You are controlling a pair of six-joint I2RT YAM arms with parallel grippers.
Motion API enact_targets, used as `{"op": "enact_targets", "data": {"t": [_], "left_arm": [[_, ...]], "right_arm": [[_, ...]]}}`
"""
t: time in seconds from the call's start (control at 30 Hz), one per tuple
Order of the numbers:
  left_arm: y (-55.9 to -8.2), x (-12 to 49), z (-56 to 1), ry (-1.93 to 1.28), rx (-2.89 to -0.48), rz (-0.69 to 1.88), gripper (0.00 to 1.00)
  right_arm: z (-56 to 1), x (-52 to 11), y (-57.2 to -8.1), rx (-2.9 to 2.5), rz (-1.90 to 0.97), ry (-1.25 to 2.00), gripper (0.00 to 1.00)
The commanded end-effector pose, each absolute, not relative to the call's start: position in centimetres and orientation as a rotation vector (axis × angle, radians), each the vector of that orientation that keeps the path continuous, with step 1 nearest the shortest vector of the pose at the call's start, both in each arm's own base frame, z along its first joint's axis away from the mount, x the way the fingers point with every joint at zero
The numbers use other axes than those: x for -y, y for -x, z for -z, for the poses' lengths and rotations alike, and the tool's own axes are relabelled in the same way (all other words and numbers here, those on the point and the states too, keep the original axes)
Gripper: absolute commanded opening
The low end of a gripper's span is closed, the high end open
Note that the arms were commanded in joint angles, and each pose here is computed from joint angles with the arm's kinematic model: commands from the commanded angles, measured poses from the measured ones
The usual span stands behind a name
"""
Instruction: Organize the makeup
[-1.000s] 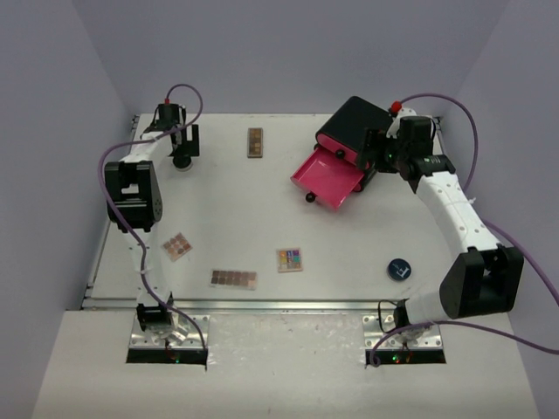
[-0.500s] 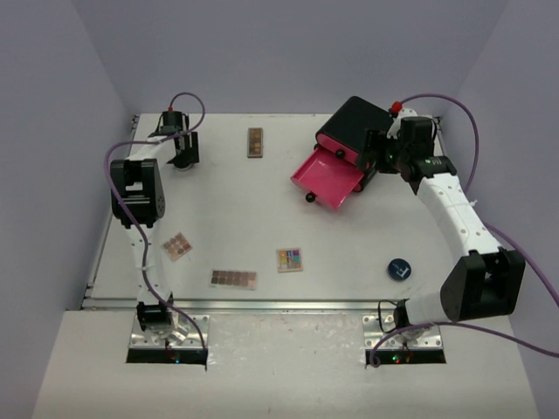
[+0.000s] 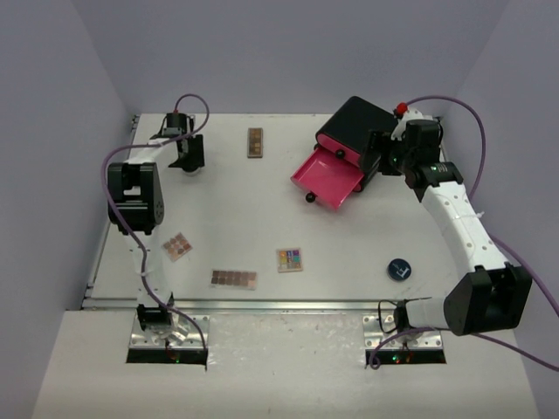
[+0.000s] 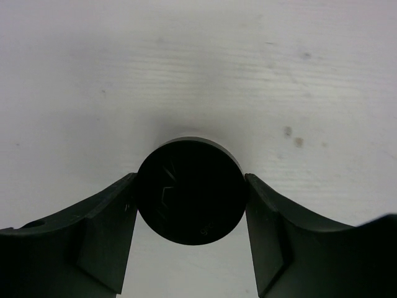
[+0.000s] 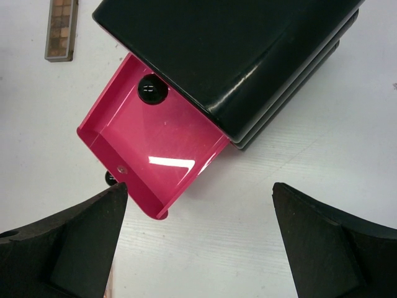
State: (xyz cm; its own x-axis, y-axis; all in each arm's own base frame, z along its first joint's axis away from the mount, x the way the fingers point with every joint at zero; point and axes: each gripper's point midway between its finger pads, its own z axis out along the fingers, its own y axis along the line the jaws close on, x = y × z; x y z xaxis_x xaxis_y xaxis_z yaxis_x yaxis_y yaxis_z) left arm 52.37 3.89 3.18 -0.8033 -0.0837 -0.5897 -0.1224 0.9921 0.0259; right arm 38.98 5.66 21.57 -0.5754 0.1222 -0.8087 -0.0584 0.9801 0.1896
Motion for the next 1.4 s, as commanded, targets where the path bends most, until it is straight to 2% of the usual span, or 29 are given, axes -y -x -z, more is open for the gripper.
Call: {"op": "enact_targets", "data": {"t": [0.0, 0.17, 0.33, 0.6, 0.9, 1.0, 1.17, 1.37], "left_arm": [[-53.1, 5.4, -14.3, -0.094, -2.278, 0.051, 0.00], [-49.8, 18.3, -19.3, -0.404, -2.155, 0.253, 0.00], [-46.0, 29.0, -19.4, -0.683, -2.081, 0.387, 0.00], [-47.5, 34.8, -17.0, -0.773, -2.040, 0.333, 0.00], [-47.6, 36.9, -13.9, -0.847, -1.995, 0.275, 0.00], [-48.2, 36.7, -13.5, -0.846, -1.980, 0.222, 0.04], [-48.4, 37.4, -12.7, -0.878, -1.961, 0.175, 0.20], [-48.7, 37.2, -12.1, -0.874, -1.965, 0.137, 0.47]], "right_arm": [[-22.6, -5.5, -38.8, -2.128, -0.231, -0.042, 0.99], [-22.1, -5.5, -38.6, -2.130, -0.232, -0.044, 0.99], [-21.4, -5.3, -38.1, -2.148, -0.224, -0.071, 0.99], [-21.7, -4.5, -37.3, -2.136, -0.185, -0.088, 0.99], [-20.6, -4.4, -36.9, -2.157, -0.175, -0.083, 0.99], [-20.1, -4.4, -36.7, -2.167, -0.173, -0.084, 0.99], [-20.1, -4.5, -36.7, -2.169, -0.179, -0.080, 0.99], [-20.4, -4.3, -36.4, -2.157, -0.168, -0.075, 0.99]]}}
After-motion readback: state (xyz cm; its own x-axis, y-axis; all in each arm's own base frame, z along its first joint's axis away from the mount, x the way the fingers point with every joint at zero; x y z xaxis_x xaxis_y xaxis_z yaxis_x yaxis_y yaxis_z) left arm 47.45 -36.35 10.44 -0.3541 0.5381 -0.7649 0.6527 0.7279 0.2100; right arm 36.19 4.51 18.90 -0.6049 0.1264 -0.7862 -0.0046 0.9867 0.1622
